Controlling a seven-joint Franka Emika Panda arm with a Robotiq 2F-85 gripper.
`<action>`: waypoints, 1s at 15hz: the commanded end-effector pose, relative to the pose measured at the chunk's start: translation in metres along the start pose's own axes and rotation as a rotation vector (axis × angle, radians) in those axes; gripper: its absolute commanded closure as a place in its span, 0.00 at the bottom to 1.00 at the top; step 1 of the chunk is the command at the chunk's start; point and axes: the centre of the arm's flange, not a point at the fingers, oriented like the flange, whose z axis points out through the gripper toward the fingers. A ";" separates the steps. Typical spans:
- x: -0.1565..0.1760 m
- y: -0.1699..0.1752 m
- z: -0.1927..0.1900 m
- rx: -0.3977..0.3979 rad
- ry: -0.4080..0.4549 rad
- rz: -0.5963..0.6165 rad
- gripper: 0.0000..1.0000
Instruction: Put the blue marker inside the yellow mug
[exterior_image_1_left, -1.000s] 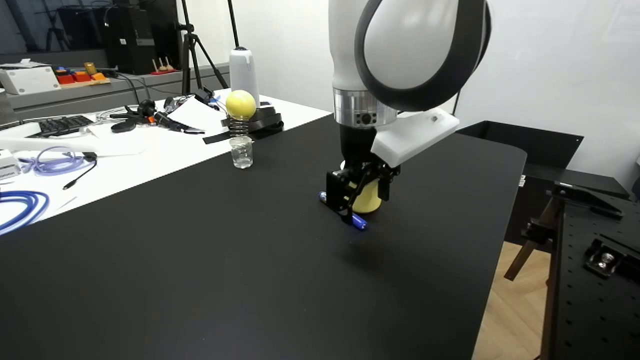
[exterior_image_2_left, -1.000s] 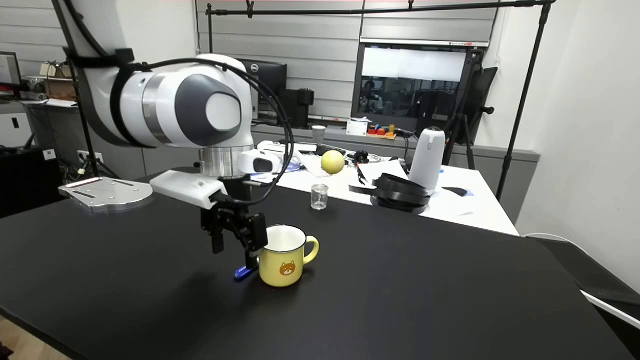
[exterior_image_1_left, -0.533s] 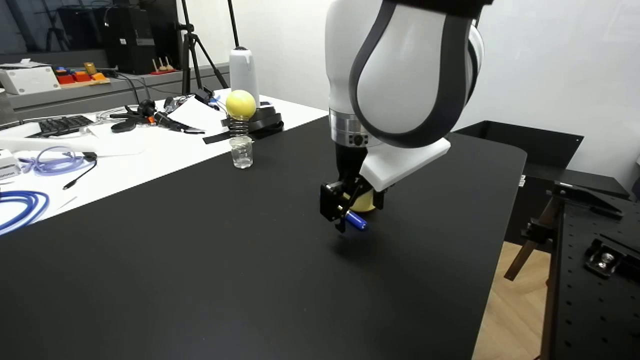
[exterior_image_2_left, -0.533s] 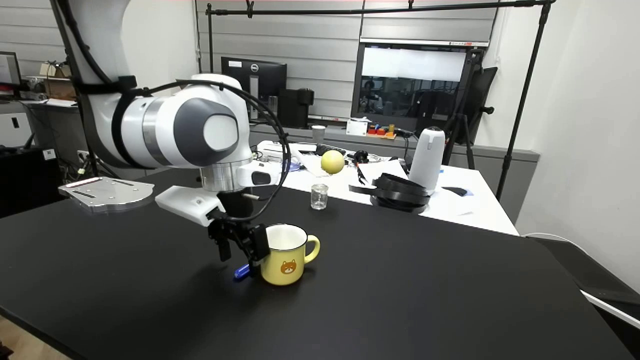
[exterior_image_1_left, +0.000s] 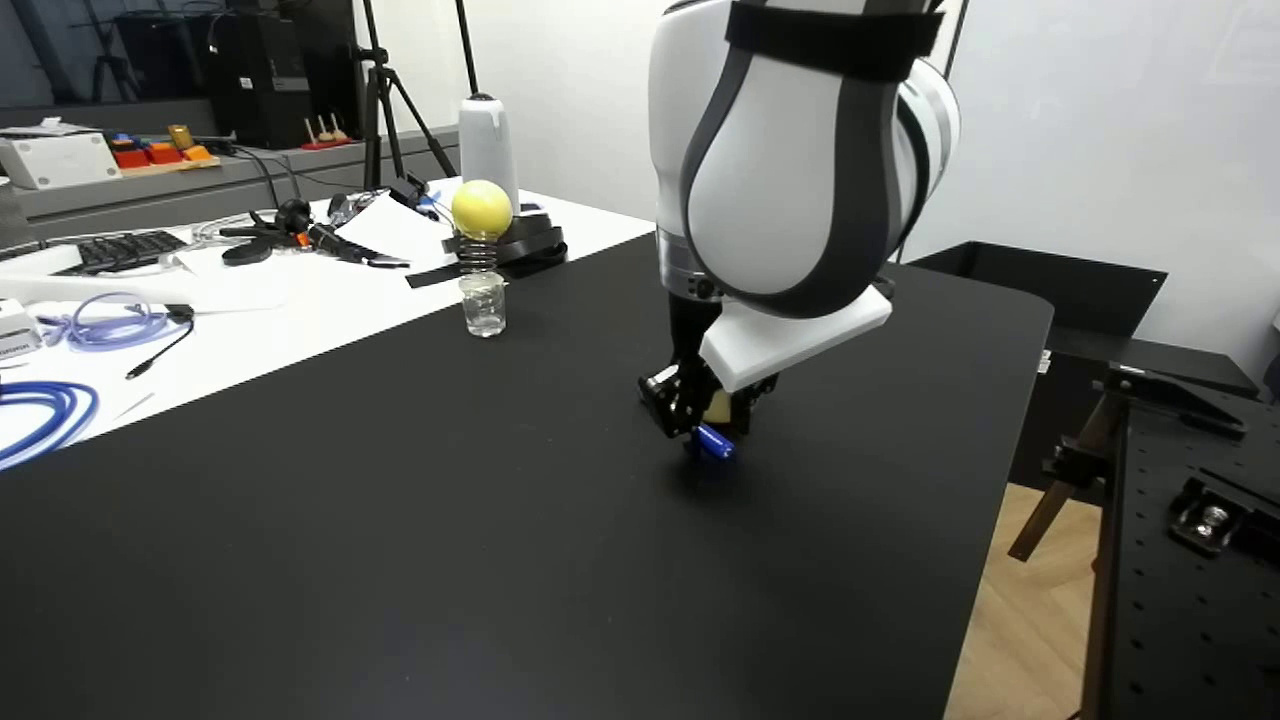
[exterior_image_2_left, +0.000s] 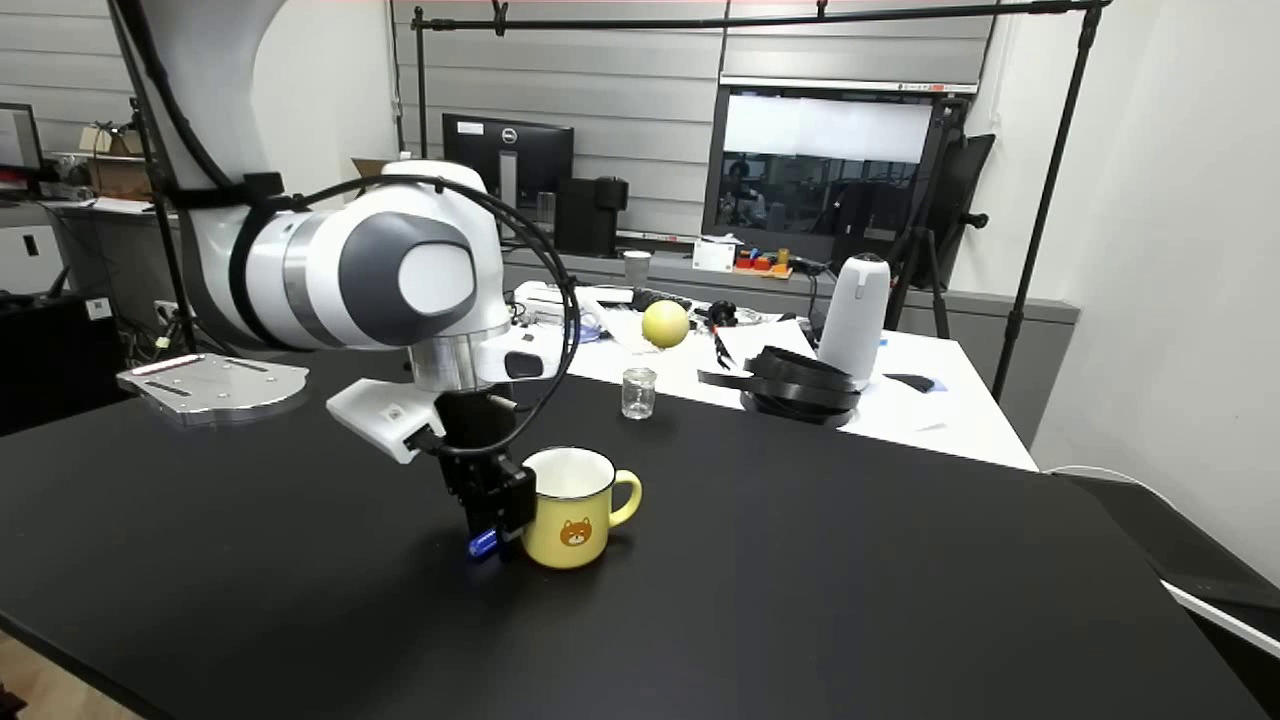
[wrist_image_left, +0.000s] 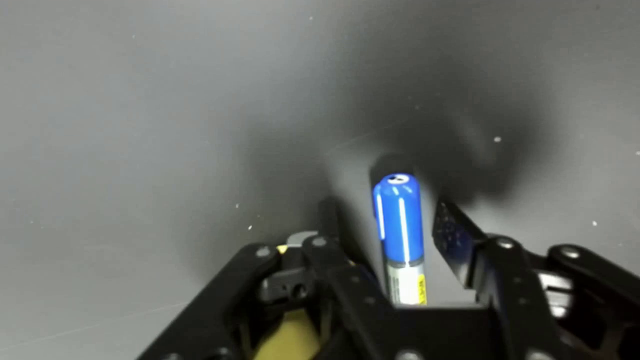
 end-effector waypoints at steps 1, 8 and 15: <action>0.006 0.000 -0.001 -0.004 0.016 0.066 0.75; 0.004 -0.004 -0.029 0.014 0.025 0.047 0.94; 0.008 -0.026 -0.092 0.023 0.015 -0.061 0.94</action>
